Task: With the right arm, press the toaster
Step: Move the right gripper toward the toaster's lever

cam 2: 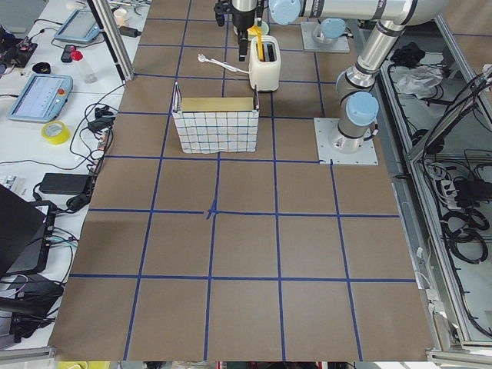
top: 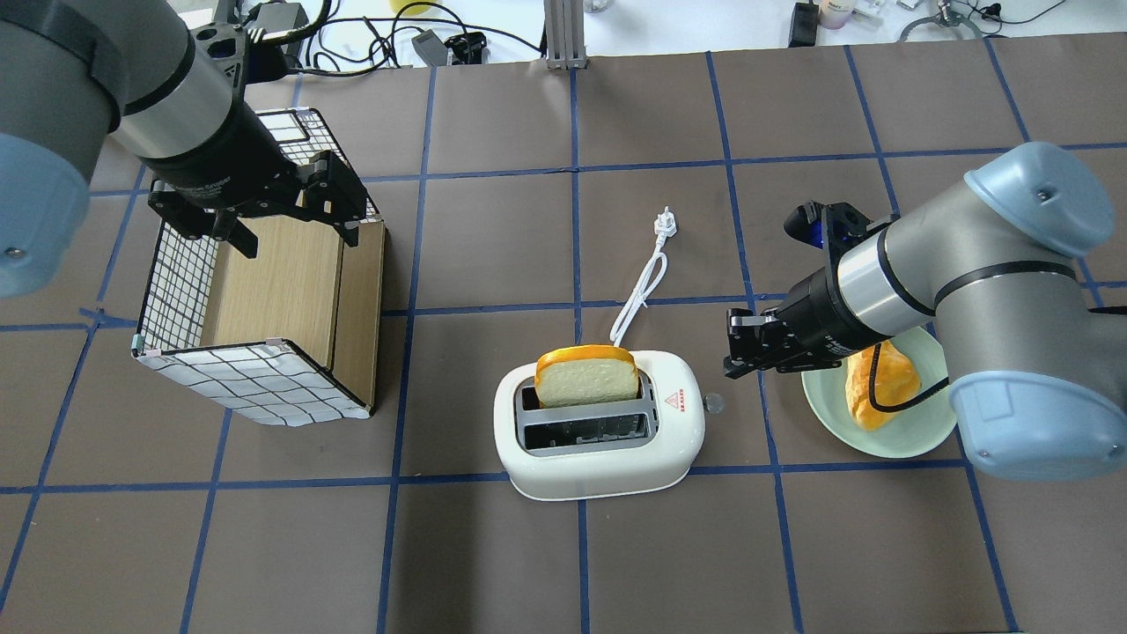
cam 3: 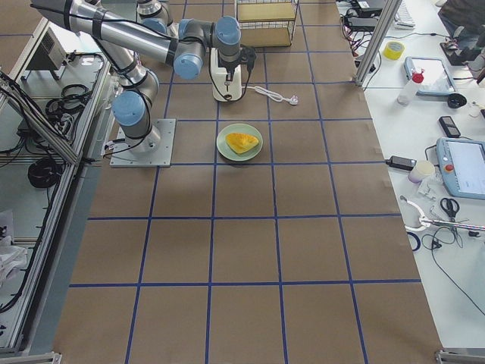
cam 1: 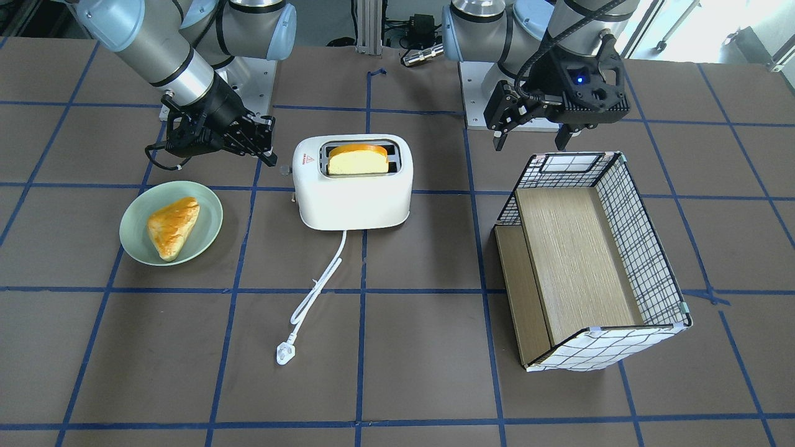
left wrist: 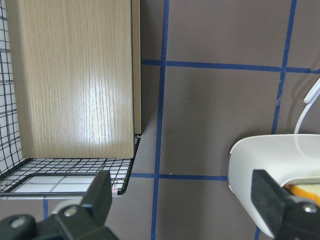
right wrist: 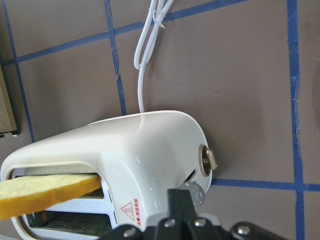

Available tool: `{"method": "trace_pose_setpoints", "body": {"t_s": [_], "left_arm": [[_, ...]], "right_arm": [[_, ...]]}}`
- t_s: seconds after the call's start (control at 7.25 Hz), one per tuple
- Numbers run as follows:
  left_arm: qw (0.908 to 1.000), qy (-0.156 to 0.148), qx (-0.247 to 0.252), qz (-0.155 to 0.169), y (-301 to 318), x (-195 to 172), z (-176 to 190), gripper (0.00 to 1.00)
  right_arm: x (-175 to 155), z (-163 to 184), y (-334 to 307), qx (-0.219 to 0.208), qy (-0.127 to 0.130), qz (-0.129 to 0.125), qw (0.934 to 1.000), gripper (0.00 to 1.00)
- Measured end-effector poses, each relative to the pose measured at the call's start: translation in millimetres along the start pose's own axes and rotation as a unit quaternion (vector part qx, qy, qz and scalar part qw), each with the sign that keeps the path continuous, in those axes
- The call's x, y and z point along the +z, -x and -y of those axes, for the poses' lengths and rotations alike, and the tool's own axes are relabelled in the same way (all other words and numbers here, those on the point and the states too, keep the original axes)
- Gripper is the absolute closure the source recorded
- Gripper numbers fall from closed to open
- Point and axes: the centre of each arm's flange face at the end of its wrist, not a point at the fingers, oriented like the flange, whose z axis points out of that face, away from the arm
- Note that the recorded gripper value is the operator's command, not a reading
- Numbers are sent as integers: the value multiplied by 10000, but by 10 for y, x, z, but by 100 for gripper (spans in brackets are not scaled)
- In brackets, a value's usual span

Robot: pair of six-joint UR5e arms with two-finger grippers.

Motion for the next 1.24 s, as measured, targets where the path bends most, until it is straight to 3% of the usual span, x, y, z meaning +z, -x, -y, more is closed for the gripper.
{"method": "trace_pose_setpoints", "body": {"t_s": [0.69,1.24], "left_arm": [[10000,-3,0,2,0,-1,0,0],[10000,-2,0,0,0,0,0,0]], "right_arm": [[241,11,-87,-44,-215,142,9997,100],[315,-60,-119,141,141,151,9997,100]]}}
